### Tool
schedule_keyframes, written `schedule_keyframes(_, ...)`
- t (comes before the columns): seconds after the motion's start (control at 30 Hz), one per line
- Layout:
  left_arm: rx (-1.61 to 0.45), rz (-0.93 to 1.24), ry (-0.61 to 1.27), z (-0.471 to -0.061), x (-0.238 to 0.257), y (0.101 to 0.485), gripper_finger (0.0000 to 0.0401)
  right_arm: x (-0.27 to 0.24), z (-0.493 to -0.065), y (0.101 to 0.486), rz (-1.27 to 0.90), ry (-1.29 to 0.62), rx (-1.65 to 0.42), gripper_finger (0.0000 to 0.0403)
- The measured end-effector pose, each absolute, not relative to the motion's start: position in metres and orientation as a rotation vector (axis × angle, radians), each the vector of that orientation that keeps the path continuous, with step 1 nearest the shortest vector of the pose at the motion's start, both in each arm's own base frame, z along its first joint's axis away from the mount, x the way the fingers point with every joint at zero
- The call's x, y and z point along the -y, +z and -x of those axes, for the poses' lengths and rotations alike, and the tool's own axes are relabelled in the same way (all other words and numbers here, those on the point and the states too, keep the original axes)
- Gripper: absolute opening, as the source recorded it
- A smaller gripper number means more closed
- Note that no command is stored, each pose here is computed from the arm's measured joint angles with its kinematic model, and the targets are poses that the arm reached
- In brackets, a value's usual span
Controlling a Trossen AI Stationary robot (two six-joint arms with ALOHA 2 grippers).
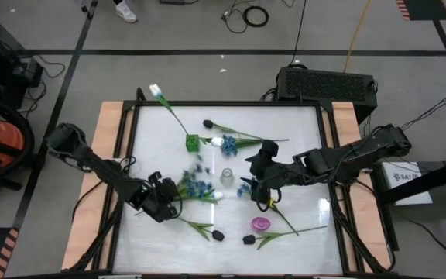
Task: Sort flowers into vase by color
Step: Put the left blue flowers into the purple vase
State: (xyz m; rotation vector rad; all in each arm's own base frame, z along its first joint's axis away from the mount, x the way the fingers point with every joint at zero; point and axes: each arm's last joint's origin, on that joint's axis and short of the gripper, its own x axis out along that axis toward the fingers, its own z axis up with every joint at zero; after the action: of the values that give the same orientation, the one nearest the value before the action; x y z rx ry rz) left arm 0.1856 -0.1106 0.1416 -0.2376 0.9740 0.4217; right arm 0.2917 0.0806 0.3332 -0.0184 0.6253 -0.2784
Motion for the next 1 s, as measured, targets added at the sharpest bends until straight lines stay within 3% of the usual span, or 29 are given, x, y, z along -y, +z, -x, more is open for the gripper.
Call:
schedule_keyframes(0.27, -0.915, 0.336, 0.314, -0.171, 0.105, 0.176, 0.0014, -0.081, -0.292, 0.334, 0.023, -0.275, -0.620, 0.0280)
schedule_keyframes(0.4, -0.854, 0.361, 0.153, -0.158, 0.105, 0.204, 0.0014, -0.082, -0.295, 0.332, 0.012, -0.277, -0.614, 0.0280)
schedule_keyframes(0.67, -0.568, 0.373, -0.144, -0.126, 0.095, 0.283, 0.0015, -0.086, -0.306, 0.319, 0.028, -0.257, -0.645, 0.0280)
schedule_keyframes(1.0, -0.144, 0.119, -0.210, -0.120, 0.086, 0.332, 0.0015, -0.089, -0.315, 0.327, 0.007, -0.237, -0.538, 0.0280)
